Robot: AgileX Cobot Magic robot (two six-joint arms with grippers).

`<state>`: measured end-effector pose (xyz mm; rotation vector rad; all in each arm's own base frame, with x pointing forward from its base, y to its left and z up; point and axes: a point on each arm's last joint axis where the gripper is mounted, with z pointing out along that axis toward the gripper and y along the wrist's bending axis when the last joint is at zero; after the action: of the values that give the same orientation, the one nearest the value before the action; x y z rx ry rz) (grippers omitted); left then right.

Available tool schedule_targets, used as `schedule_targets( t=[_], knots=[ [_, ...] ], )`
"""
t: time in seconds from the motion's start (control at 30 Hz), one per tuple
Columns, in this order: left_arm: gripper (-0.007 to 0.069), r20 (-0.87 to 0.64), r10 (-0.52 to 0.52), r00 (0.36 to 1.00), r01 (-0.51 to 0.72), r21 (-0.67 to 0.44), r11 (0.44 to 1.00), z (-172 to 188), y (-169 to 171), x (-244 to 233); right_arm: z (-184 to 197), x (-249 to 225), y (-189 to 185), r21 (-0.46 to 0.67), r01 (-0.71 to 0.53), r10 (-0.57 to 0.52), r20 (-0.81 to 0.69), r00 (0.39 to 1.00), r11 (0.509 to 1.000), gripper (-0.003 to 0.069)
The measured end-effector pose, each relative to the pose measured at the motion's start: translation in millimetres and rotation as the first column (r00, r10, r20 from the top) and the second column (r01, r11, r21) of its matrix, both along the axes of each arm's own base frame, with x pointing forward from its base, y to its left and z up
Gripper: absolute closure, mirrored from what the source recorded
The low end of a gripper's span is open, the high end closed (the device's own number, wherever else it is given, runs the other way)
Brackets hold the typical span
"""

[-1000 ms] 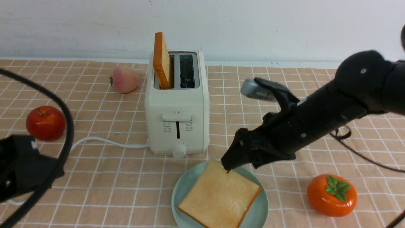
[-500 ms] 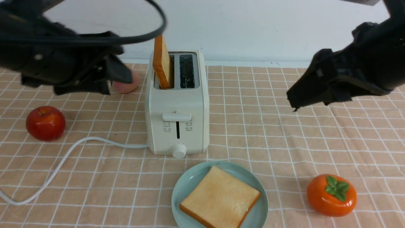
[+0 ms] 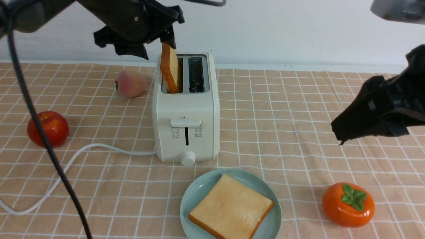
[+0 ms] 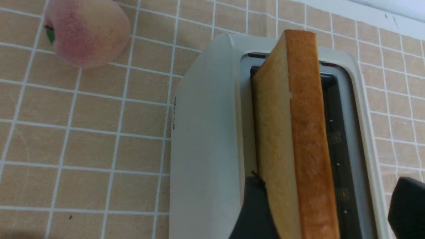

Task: Take toasted bread from bread machine on light coffee tablecloth place on plate.
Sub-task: 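Reach for a toast slice standing in the toaster with the left gripper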

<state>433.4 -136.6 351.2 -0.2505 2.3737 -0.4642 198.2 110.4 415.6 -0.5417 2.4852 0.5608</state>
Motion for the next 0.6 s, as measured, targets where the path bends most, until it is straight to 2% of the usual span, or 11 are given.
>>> schedule_targets(
  t=[0.17,0.23,0.3,0.4,0.47,0.6],
  knots=[
    [0.0130,-0.026,0.004,1.000,-0.003,0.020,1.000,-23,-3,15,0,-2,-1,-0.002,0.001,-0.001,0.003,1.000,1.000,0.0144],
    [0.0154,-0.027,0.004,1.000,-0.004,0.023,1.000,-27,-4,18,0,-2,-1,-0.002,0.001,-0.001,0.003,1.000,1.000,0.0144],
    [0.0226,-0.022,0.004,1.000,-0.004,0.023,1.000,-26,-4,18,0,-2,-1,-0.002,0.001,-0.001,0.003,1.000,1.000,0.0144],
    [0.0443,-0.002,0.004,1.000,-0.004,0.014,1.000,-17,-3,14,0,-2,-1,-0.002,0.000,0.000,0.003,1.000,1.000,0.0144],
    [0.0537,0.015,0.004,1.000,-0.004,0.008,1.000,-4,-1,8,0,-2,-1,-0.006,0.001,-0.001,0.005,1.000,1.000,0.0144],
    [0.0533,0.132,-0.001,0.991,0.002,-0.006,1.000,51,9,-21,-1,-1,-3,-0.029,0.006,-0.005,0.014,1.000,1.000,0.0144]
  ],
)
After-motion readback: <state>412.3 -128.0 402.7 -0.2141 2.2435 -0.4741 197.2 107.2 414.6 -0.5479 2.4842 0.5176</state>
